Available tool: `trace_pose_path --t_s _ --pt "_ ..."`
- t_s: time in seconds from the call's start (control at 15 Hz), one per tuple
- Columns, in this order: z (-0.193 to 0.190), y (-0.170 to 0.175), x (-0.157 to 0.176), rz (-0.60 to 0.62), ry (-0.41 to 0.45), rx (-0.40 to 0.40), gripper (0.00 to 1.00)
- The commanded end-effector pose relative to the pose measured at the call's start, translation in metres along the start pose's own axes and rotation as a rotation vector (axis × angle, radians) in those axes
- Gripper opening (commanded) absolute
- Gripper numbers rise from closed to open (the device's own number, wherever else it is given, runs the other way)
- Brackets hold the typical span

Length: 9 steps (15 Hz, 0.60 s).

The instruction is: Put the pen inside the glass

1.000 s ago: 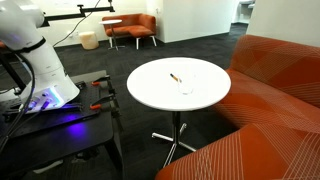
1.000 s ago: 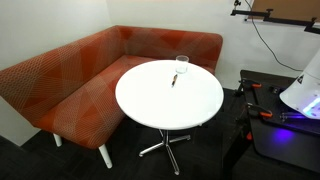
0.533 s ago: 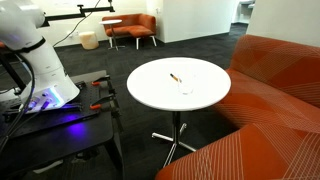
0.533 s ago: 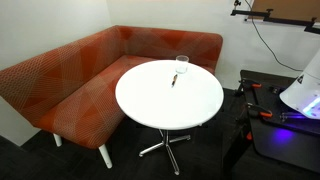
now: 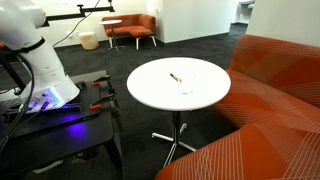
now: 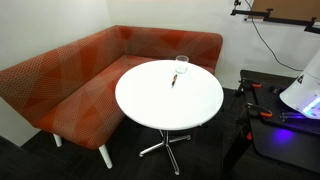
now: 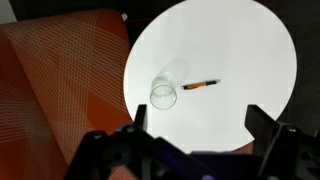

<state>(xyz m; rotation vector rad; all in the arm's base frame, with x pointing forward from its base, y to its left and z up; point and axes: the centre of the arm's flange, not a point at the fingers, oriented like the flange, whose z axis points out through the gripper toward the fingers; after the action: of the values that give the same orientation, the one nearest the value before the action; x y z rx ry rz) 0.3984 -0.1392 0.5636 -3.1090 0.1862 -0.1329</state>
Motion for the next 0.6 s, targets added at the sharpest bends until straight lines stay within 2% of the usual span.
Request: trace_pose_path --t_s 0.0,0.33,0.4,0.53 --pt "0.047 -0.058 0.024 0.128 0.047 -0.05 1.0" --pt "0.088 -0.106 0.042 0.225 0.08 -0.076 1.0" --pt "0.078 -0.098 0.037 0.185 0.061 -0.066 1.0" --pt "0.086 -0.102 0.039 0.183 0.051 -0.069 1.0"
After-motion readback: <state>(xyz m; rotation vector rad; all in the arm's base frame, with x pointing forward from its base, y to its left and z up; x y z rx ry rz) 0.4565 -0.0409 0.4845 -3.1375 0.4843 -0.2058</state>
